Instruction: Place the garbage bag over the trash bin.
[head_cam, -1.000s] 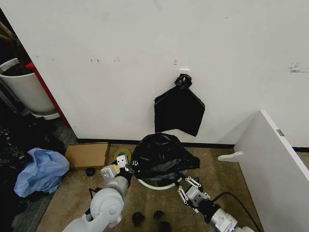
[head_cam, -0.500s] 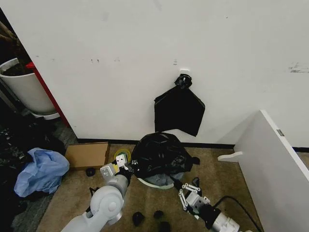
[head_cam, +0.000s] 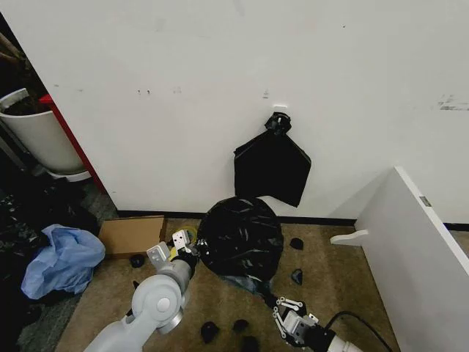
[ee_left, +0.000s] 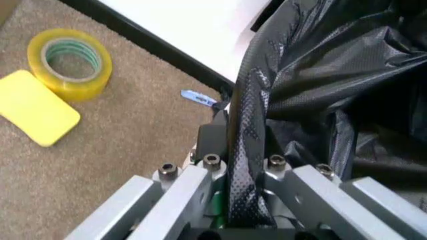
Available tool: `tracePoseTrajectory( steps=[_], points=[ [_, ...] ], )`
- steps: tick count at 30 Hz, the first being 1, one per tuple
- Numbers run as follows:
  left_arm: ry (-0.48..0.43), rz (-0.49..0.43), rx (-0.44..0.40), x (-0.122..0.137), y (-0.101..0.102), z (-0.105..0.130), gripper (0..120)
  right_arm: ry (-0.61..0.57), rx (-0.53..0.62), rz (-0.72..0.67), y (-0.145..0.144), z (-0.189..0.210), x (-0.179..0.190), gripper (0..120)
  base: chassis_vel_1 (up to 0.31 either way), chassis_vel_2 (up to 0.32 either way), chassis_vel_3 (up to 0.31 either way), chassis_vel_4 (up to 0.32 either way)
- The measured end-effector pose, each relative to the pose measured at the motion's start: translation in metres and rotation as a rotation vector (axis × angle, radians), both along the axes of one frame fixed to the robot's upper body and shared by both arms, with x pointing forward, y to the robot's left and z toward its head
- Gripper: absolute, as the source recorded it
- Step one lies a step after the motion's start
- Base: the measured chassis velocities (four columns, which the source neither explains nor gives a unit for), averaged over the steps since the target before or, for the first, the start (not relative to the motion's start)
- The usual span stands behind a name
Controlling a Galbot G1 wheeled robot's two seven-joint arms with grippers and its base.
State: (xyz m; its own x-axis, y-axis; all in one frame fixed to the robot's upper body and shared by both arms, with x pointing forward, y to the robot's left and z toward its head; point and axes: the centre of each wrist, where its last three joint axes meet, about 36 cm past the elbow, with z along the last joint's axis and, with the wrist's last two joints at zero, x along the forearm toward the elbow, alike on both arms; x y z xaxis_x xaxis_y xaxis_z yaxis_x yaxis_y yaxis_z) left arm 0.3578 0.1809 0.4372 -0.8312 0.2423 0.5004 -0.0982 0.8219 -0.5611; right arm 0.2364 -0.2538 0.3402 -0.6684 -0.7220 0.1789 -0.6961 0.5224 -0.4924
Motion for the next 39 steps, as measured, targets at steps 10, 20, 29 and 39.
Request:
tracePoseTrajectory(
  steps=[10,20,29,39],
  points=[
    [0.012,0.001,-0.033,-0.001,-0.002,0.007,1,-0.024,-0.054,0.000,0.007,-0.019,0.024,0,0.000,0.000,0.000,0.000],
    [0.020,0.000,-0.044,-0.003,-0.003,0.009,1,0.018,-0.143,0.007,-0.007,-0.036,0.022,0,0.000,0.000,0.000,0.000],
    [0.031,-0.007,-0.047,-0.005,-0.002,0.010,1,0.035,-0.162,0.004,-0.015,-0.044,0.023,0,0.000,0.000,0.000,0.000],
    [0.048,0.013,-0.027,0.002,0.001,0.001,1,0.045,-0.060,0.033,-0.015,-0.034,0.017,25,0.000,0.000,0.000,0.000]
  ],
)
